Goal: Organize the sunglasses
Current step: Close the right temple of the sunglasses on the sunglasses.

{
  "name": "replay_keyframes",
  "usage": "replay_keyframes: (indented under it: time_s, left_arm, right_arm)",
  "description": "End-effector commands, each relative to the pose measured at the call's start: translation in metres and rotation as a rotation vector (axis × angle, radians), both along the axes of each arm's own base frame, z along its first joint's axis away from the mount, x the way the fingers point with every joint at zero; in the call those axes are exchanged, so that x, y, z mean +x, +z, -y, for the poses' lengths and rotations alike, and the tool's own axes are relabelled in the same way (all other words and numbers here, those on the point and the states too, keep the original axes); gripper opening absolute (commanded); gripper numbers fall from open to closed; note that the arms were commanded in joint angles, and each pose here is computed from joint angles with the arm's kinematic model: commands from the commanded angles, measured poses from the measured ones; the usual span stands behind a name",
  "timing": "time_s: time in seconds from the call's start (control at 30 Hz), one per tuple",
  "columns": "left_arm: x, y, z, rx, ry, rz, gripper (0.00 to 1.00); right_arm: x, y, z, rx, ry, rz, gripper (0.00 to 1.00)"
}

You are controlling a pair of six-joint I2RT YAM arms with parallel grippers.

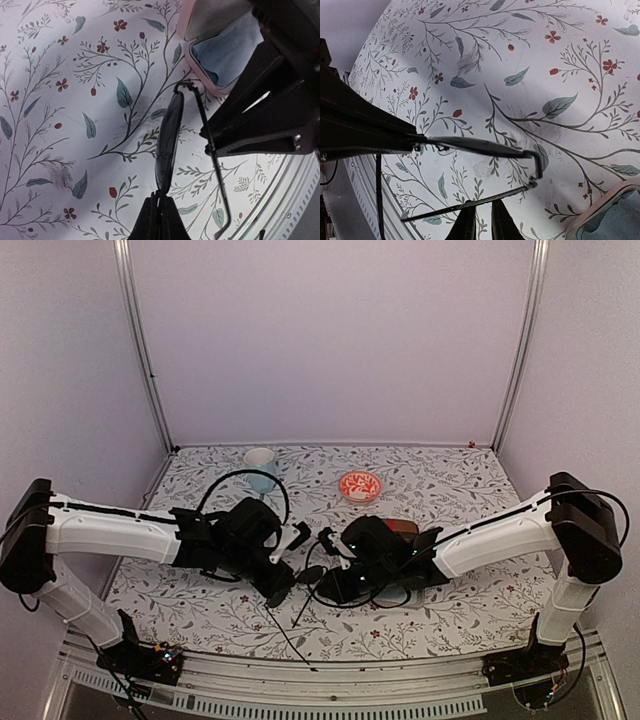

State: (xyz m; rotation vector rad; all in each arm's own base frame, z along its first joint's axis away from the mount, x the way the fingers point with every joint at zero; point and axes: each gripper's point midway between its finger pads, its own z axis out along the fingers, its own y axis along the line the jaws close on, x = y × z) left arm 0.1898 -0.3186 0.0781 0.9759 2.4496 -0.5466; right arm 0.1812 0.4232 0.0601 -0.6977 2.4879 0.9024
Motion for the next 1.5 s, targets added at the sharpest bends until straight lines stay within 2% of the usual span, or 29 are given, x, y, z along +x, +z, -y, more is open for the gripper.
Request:
replay_keyframes:
  time_s: [0.0, 0.27, 0.53, 0.63, 0.73, 0.83, 0.93, 1.07, 1.27, 1.47]
  left_arm:
    - [0.008, 0.009, 0.017, -0.075, 0.002, -0.003, 0.00]
    - [0.009, 0.012, 0.026, -0.133, -0.004, -0.024, 0.00]
    - [0.021, 0.014, 0.017, -0.183, 0.040, -0.039, 0.00]
    - [0.029, 0.015, 0.013, -0.203, 0.064, -0.042, 0.00]
    - [0.037, 0.017, 0.010, -0.223, 0.089, -0.042, 0.00]
    - [0.045, 0.020, 0.010, -0.249, 0.109, -0.046, 0.00]
    - [0.052, 0.024, 0.012, -0.273, 0.124, -0.046, 0.00]
    - [0.057, 0.025, 0.017, -0.284, 0.127, -0.046, 0.00]
    - [0.057, 0.028, 0.026, -0.310, 0.105, -0.072, 0.00]
    - [0.052, 0.030, 0.028, -0.323, 0.084, -0.097, 0.00]
  right_arm:
    - [0.001, 0.012, -0.020, 0.072, 0.012, -0.008, 0.13]
    - [0.000, 0.003, -0.025, 0.067, 0.004, -0.035, 0.12]
    - [-0.008, 0.024, -0.009, 0.097, 0.016, -0.014, 0.13]
    - [-0.017, 0.037, -0.008, 0.151, 0.057, -0.010, 0.18]
    - [-0.029, 0.047, -0.009, 0.183, 0.098, 0.000, 0.31]
    - [-0.041, 0.049, -0.013, 0.185, 0.140, 0.009, 0.38]
    - [-0.054, 0.048, -0.018, 0.176, 0.177, 0.012, 0.51]
    - [-0.067, 0.047, -0.024, 0.149, 0.214, 0.040, 0.62]
    - [-0.063, 0.025, -0.023, 0.008, 0.198, 0.068, 0.66]
    - [-0.046, 0.011, -0.011, -0.108, 0.119, 0.114, 0.61]
